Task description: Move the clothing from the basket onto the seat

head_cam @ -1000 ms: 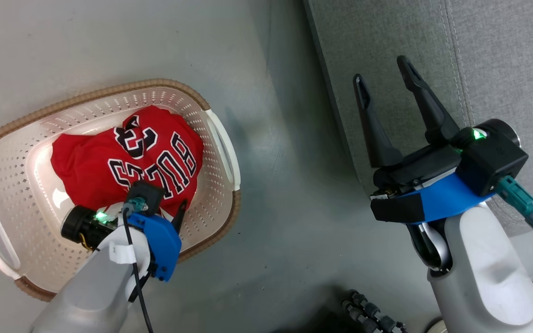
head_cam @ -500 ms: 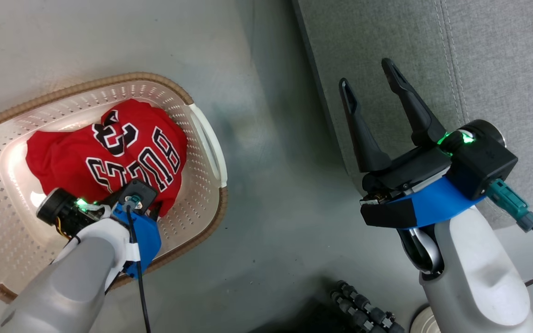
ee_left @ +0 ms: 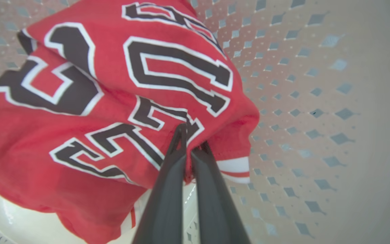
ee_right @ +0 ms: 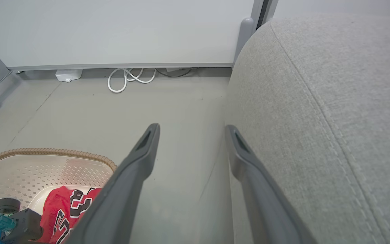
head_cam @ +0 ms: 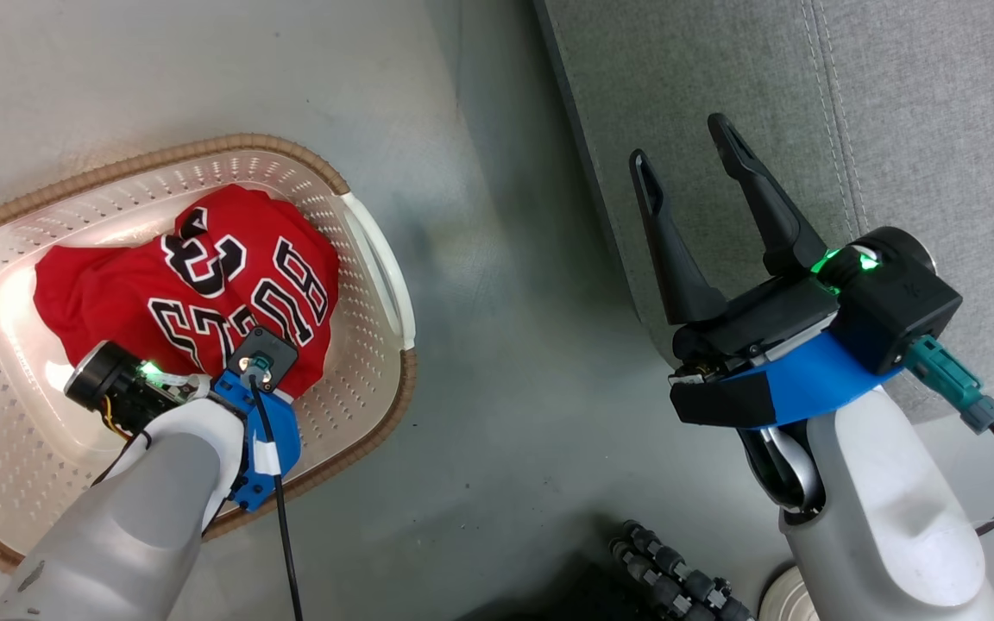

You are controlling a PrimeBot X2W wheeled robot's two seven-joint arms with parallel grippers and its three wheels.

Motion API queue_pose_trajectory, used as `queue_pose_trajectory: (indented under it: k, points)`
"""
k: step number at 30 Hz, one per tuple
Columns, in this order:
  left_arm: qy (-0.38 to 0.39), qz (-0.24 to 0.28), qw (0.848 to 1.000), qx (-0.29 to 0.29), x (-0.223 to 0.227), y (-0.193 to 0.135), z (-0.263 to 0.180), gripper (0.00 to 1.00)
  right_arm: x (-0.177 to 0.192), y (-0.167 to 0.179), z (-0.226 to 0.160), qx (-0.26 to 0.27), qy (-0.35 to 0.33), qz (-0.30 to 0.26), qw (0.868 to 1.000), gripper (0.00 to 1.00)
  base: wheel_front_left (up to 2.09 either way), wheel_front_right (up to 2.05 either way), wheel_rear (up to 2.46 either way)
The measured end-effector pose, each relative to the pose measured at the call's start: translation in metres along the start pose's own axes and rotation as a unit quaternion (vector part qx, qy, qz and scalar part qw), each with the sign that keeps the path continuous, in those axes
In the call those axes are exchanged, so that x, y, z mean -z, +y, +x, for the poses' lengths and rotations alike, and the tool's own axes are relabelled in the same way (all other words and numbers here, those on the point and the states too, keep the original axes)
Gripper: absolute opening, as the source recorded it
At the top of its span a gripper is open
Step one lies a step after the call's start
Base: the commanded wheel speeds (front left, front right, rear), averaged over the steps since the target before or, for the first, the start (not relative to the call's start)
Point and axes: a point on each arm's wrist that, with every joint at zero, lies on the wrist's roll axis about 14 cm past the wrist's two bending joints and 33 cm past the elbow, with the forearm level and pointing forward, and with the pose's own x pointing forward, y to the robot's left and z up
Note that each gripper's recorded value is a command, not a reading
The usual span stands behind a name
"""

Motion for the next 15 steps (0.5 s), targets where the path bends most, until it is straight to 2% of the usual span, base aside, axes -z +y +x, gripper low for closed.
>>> queue_pose_trajectory:
  k: [15]
  points:
    - [-0.006,-0.010,1.000,-0.005,-0.0061,0.0030,-0.0087,0.00,-0.0074,0.0025,-0.0004,-0.003,-0.007,0.000,1.000,1.00,0.00,0.00,0.00]
